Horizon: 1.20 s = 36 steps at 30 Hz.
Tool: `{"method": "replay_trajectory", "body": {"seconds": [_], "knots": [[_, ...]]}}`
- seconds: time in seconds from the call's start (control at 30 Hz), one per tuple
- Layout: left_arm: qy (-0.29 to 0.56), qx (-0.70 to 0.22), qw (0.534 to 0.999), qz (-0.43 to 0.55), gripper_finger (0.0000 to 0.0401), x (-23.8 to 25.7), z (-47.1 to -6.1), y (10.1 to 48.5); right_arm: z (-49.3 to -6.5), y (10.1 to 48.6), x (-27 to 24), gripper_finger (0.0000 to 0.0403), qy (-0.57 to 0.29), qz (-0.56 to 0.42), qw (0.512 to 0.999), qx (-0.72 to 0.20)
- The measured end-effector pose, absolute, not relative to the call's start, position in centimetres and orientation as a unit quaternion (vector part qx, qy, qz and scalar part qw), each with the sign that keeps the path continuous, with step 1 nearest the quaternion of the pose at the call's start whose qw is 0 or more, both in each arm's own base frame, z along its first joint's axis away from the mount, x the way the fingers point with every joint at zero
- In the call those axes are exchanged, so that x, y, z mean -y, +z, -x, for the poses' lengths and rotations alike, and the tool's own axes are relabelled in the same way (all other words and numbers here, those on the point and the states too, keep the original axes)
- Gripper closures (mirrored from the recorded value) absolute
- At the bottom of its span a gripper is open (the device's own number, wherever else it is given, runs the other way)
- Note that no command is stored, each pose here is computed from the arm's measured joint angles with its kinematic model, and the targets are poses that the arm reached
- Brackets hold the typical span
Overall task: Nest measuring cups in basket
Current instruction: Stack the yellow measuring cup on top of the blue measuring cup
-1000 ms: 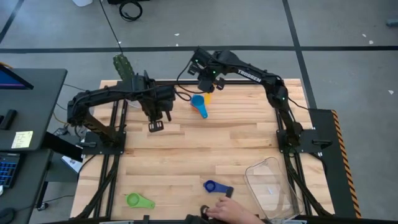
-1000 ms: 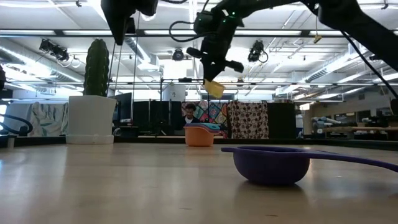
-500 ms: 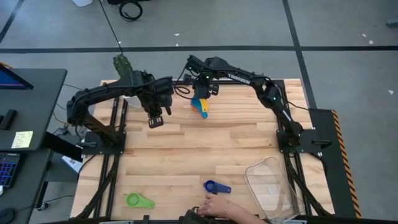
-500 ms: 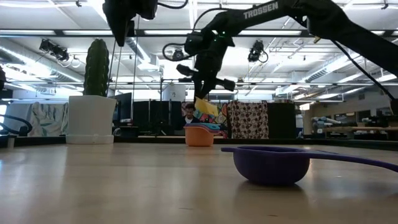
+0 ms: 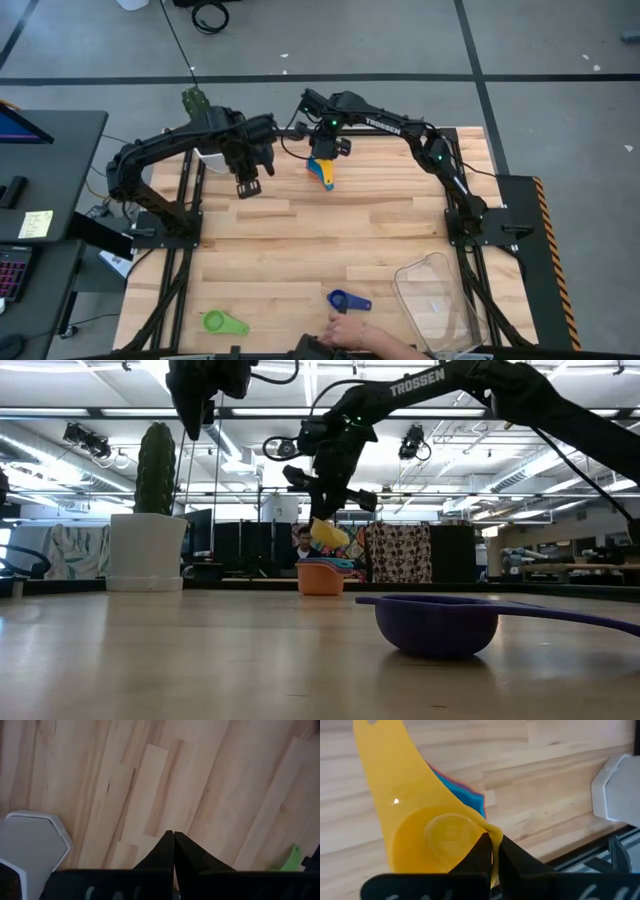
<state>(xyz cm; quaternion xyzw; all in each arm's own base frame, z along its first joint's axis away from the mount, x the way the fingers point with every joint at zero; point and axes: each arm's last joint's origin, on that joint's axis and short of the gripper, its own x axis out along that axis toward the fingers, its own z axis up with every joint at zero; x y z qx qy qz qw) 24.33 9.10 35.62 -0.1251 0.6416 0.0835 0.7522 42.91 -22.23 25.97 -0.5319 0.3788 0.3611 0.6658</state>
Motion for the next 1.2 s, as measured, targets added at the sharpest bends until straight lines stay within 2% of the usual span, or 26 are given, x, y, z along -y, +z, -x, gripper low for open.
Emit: {"method": "replay_trajectory", "body": {"seconds": [0.7, 1.1, 1.2], "knots": [[0.087, -0.641, 0.752, 0.128, 0.0397, -9.4, -24.2, 35.6, -42.7, 26.0, 22.5, 0.0375, 0.366, 0.515, 0.689, -0.355], [0.086, -0.641, 0.752, 0.128, 0.0397, -9.4, -24.3, 35.6, -42.7, 23.9, 23.3, 0.0377, 0.353, 0.504, 0.693, -0.376], [0.086, -0.641, 0.752, 0.128, 0.0397, -9.4, -24.3, 35.6, -42.7, 24.0, 23.7, 0.0377, 0.334, 0.493, 0.708, -0.379]]}}
